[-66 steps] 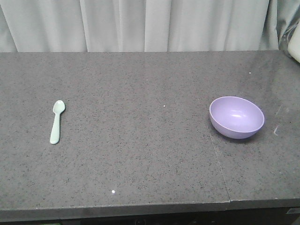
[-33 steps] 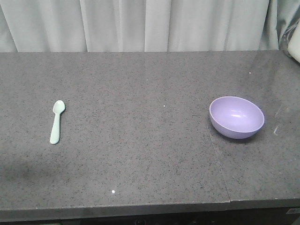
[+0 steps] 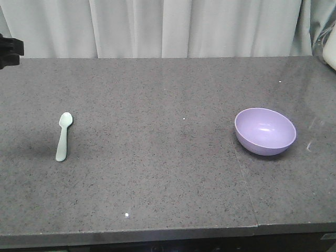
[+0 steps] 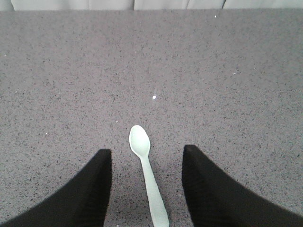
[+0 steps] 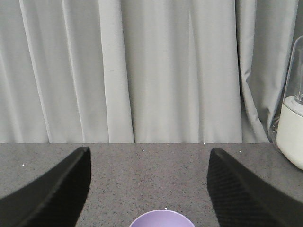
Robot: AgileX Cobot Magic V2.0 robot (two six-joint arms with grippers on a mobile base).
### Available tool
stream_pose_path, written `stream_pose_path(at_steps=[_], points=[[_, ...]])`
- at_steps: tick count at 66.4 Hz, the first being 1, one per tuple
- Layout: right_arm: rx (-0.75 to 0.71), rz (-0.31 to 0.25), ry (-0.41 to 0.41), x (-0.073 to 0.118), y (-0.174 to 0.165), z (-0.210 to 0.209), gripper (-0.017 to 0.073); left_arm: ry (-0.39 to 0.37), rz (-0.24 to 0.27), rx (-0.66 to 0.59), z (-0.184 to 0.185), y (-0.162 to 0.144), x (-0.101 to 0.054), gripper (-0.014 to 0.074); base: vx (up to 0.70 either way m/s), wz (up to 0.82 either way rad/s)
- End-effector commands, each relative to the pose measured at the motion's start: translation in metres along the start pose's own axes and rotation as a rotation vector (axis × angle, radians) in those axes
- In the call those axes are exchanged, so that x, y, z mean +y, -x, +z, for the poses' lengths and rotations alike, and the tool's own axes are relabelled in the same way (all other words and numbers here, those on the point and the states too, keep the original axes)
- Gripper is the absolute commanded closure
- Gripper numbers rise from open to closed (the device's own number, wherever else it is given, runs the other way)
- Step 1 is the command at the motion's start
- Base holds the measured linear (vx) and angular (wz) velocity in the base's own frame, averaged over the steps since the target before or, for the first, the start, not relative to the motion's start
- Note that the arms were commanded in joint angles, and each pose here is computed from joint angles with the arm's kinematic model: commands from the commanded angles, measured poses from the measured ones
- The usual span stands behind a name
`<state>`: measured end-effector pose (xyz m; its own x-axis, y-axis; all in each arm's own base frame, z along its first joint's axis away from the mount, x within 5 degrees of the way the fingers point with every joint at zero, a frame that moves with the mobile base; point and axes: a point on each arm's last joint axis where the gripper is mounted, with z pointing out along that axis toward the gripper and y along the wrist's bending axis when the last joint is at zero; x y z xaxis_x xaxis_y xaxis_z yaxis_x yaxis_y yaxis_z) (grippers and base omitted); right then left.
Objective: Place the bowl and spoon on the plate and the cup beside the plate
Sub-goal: 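Lower the open left gripper down around the green spoon handle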
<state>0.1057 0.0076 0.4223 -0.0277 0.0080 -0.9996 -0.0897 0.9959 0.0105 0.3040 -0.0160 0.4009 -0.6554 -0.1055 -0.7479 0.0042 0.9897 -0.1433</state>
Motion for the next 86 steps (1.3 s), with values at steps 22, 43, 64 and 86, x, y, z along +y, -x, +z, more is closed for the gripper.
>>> stream_pose_path(at_steps=[22,43,64,86], points=[[-0.057,-0.010,-0.015,-0.001,0.012,-0.001,0.0049,-0.011,-0.050,0.194,0.086,0.002,0.002,0.0252,0.00,0.00],[-0.053,-0.010,-0.014,-0.001,0.012,-0.001,0.0049,-0.001,-0.052,0.299,0.124,-0.014,0.003,0.0252,0.00,0.00],[-0.054,-0.008,-0.013,-0.001,0.012,-0.001,0.0049,-0.007,-0.018,0.356,0.144,-0.025,-0.009,0.0252,0.00,0.00],[-0.047,-0.007,-0.011,-0.001,0.011,-0.001,0.0049,0.049,-0.020,0.402,0.154,-0.032,-0.003,0.0252,0.00,0.00]])
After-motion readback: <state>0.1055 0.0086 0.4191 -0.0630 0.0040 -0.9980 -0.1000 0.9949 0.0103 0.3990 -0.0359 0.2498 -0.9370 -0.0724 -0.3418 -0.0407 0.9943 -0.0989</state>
